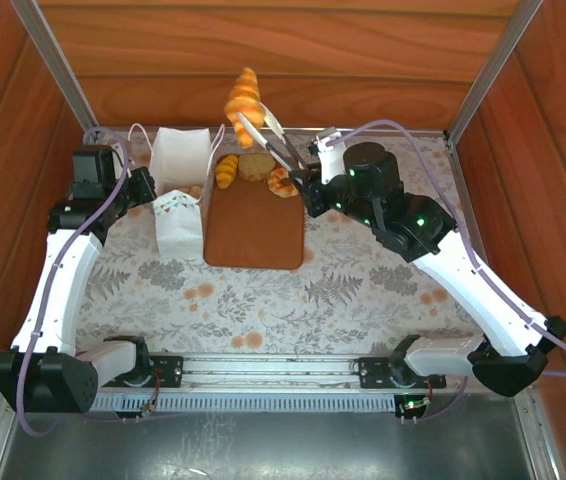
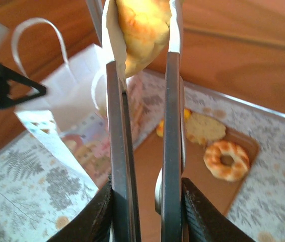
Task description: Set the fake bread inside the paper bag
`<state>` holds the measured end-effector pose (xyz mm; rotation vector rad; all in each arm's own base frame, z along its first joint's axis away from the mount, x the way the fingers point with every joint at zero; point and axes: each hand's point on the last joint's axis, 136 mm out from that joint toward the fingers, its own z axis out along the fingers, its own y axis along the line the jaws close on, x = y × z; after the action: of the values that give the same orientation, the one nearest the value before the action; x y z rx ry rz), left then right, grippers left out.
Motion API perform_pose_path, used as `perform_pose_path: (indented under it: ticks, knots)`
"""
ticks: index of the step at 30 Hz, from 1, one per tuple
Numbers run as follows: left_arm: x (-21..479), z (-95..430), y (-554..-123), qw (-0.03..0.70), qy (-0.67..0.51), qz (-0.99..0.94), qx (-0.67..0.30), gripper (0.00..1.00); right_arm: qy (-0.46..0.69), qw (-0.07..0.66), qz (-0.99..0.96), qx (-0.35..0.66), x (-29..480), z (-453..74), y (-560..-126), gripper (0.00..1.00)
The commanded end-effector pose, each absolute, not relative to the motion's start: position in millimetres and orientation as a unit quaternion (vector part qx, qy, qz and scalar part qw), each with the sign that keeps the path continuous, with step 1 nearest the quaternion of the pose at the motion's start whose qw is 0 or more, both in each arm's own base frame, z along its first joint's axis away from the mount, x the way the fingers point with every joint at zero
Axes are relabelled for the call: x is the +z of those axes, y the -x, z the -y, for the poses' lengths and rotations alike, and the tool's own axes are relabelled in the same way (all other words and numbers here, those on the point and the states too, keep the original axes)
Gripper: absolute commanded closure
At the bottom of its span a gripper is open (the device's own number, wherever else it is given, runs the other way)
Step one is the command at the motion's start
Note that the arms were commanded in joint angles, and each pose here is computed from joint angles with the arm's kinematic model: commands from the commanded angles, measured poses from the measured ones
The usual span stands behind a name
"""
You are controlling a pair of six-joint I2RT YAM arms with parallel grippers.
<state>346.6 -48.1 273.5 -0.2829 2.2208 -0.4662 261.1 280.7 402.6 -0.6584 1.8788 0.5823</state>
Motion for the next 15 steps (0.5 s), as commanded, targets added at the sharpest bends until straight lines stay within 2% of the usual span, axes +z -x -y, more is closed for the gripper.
perform_pose_path:
  ticks: [1, 8, 15]
  knots:
    - [279, 49, -352, 0.425, 0.112, -0.877, -0.196, 1.00, 0.303, 0.539, -0.741, 0.264, 432, -307, -258, 0.75]
    - [282, 50, -353, 0.428, 0.111, -0.874, -0.201, 1.00, 0.357, 0.527, -0.722, 0.273, 428, -363, -252, 0.74]
    - [283, 51, -352, 0.429, 0.109, -0.873, -0.203, 1.00, 0.384, 0.484, -0.749, 0.239, 379, -394, -263, 0.74]
